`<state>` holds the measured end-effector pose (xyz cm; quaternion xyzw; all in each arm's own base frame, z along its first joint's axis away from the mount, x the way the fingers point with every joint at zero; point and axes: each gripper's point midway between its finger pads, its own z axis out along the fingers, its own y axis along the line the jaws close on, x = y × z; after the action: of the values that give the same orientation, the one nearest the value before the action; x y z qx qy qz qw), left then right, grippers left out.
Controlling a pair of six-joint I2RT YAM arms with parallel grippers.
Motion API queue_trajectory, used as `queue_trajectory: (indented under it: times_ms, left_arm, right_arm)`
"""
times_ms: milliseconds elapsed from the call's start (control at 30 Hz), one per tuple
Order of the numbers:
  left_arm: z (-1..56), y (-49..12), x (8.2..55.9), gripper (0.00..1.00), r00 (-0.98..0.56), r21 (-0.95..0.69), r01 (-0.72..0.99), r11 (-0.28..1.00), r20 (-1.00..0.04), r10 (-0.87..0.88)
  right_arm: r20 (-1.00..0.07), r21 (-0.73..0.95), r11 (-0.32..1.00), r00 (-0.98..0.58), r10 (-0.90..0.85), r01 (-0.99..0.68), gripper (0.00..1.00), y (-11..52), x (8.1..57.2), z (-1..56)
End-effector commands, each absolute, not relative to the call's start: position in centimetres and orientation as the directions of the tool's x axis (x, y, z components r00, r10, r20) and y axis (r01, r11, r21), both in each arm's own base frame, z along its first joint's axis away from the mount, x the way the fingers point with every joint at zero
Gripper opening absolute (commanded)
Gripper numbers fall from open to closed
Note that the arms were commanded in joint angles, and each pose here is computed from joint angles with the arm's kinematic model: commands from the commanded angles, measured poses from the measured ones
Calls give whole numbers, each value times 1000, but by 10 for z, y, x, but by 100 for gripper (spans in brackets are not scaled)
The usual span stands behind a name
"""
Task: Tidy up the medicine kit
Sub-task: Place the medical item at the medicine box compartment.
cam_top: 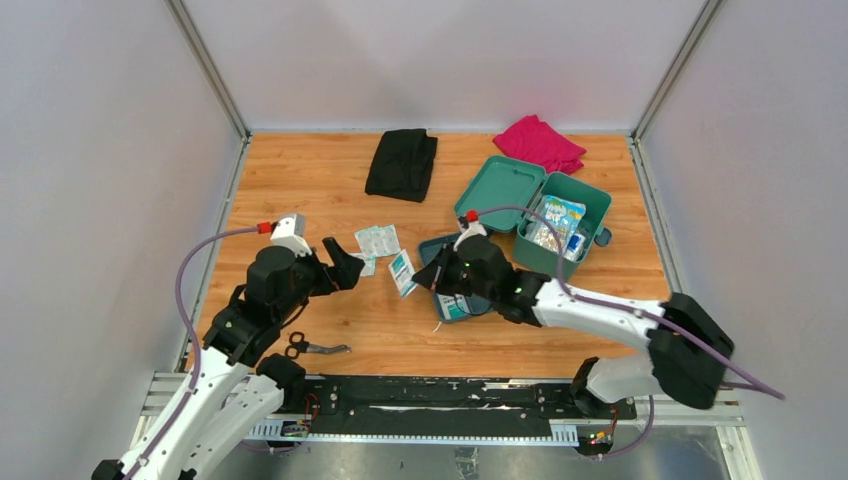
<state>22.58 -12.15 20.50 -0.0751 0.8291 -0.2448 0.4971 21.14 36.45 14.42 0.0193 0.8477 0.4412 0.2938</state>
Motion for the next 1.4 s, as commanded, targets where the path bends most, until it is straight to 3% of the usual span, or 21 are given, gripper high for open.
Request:
queue_trajectory:
  times_ms: [0,200,1033,1133,1367]
  left_arm:
    - [179,-106,203,100,-554,-431,81,899,-769,-319]
    - [183,-99,201,100,-563,-409,45,912,-764,-315]
    - [169,-107,199,100,-603,-429,55,902,-734,-312]
    - [169,-108,199,100,-602,-429,57,901,-735,-312]
    - [168,-109,199,100,-607,-429,63,901,-733,-307]
  right_arm:
    - [-588,572,801,-769,250,-177,0,296,208,123]
    - [-600,542,829,-754,267,-138,0,251,200,114]
    - [-532,443,897,-809,249,-15,0,243,203,52]
    - [-536,423,906,-809,241,-11,6,241,204,50]
    - [-580,360,932,-791,197,-32,30,230,208,70]
